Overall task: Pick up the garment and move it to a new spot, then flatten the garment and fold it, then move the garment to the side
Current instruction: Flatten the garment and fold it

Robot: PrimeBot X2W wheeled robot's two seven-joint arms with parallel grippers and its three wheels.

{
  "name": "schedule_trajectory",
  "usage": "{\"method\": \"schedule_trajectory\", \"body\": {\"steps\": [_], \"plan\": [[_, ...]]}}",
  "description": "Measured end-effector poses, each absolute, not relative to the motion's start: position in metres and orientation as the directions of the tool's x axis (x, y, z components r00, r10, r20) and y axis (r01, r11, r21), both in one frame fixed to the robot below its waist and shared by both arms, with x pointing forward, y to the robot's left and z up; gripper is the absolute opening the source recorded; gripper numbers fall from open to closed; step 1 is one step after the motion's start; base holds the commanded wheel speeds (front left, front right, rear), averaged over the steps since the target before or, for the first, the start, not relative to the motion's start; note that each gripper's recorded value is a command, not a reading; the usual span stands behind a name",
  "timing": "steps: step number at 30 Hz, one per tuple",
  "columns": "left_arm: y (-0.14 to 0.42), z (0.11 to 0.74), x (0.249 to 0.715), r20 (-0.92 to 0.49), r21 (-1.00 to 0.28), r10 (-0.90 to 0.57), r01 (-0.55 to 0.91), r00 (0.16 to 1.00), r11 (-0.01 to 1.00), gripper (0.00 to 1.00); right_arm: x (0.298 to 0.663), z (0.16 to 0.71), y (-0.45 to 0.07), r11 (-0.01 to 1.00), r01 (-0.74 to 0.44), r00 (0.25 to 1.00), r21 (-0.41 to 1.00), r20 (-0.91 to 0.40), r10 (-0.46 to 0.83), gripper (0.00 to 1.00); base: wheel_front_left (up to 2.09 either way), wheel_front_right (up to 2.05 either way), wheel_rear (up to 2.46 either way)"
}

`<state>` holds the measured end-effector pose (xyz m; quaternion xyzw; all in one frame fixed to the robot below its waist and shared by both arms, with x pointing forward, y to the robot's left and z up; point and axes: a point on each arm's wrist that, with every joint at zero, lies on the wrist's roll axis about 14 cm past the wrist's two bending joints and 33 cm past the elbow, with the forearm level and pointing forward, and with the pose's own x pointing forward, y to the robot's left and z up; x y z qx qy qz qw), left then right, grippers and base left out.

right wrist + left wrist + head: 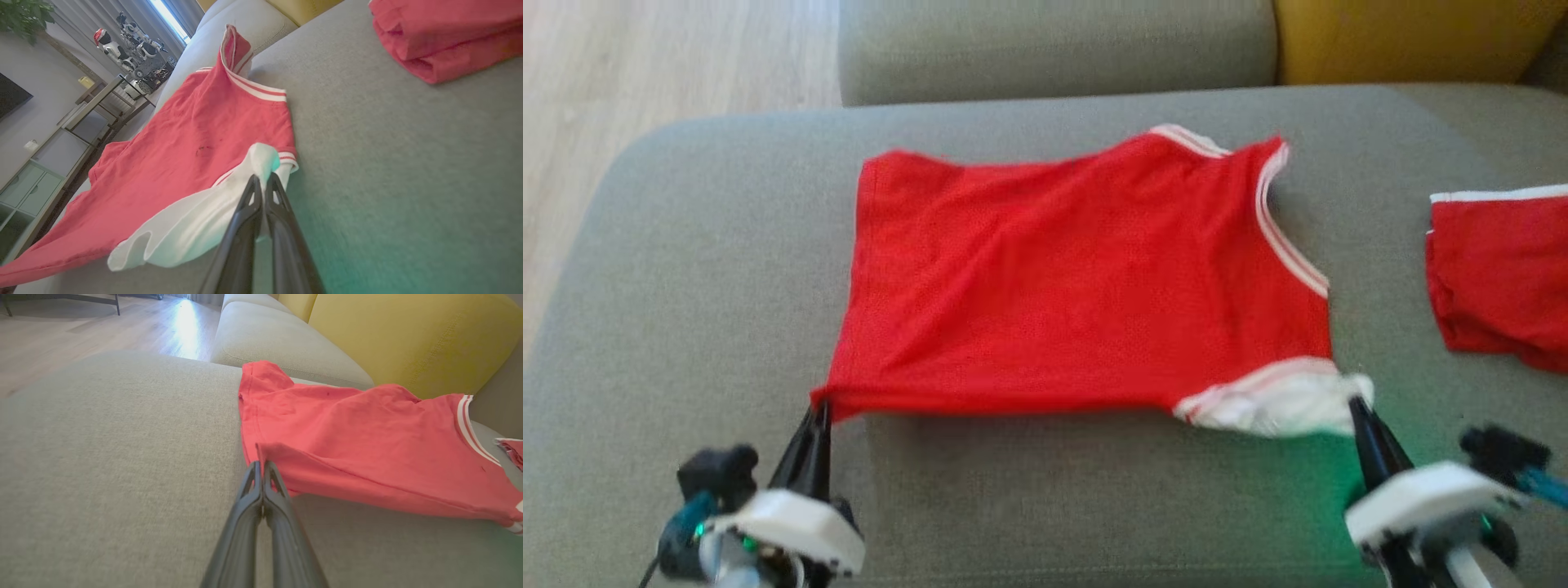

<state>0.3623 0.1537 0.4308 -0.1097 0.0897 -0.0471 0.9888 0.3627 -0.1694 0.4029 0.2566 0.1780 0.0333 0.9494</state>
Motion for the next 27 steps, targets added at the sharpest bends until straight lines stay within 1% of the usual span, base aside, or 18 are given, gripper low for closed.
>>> {"method": "schedule_trajectory", "body": {"steps": [6, 12, 14, 16, 21, 27], "plan": [[0.163, 0.443, 0.328, -0.159, -0.222, -0.058, 0.021, 0.986, 0.975, 0.0, 0.311, 0.413, -0.18, 0.868, 0.061, 0.924, 0.492, -0.357, 0.137, 0.0, 0.0, 0.0, 0.0], [0.173, 0.451, 0.302, -0.194, -0.21, -0.018, -0.024, 0.981, 0.977, 0.0, 0.265, 0.424, -0.181, 0.881, 0.099, 0.886, 0.463, -0.444, 0.134, 0.0, 0.0, 0.0, 0.0], [0.174, 0.452, 0.296, -0.211, -0.21, -0.016, -0.029, 0.977, 0.977, 0.0, 0.259, 0.431, -0.187, 0.888, 0.101, 0.882, 0.449, -0.454, 0.129, 0.0, 0.0, 0.0, 0.0], [0.174, 0.454, 0.292, -0.218, -0.212, -0.014, -0.033, 0.976, 0.977, 0.0, 0.256, 0.437, -0.188, 0.878, 0.105, 0.887, 0.467, -0.443, 0.129, 0.0, 0.0, 0.0, 0.0], [0.173, 0.45, 0.29, -0.275, -0.2, -0.025, -0.032, 0.961, 0.979, 0.0, 0.254, 0.434, -0.188, 0.889, 0.105, 0.876, 0.445, -0.465, 0.129, 0.0, 0.0, 0.0, 0.0], [0.166, 0.435, 0.291, -0.357, -0.199, -0.076, 0.004, 0.931, 0.98, 0.0, 0.267, 0.429, -0.179, 0.908, 0.073, 0.865, 0.413, -0.479, 0.148, 0.0, 0.0, 0.0, 0.0]]}}
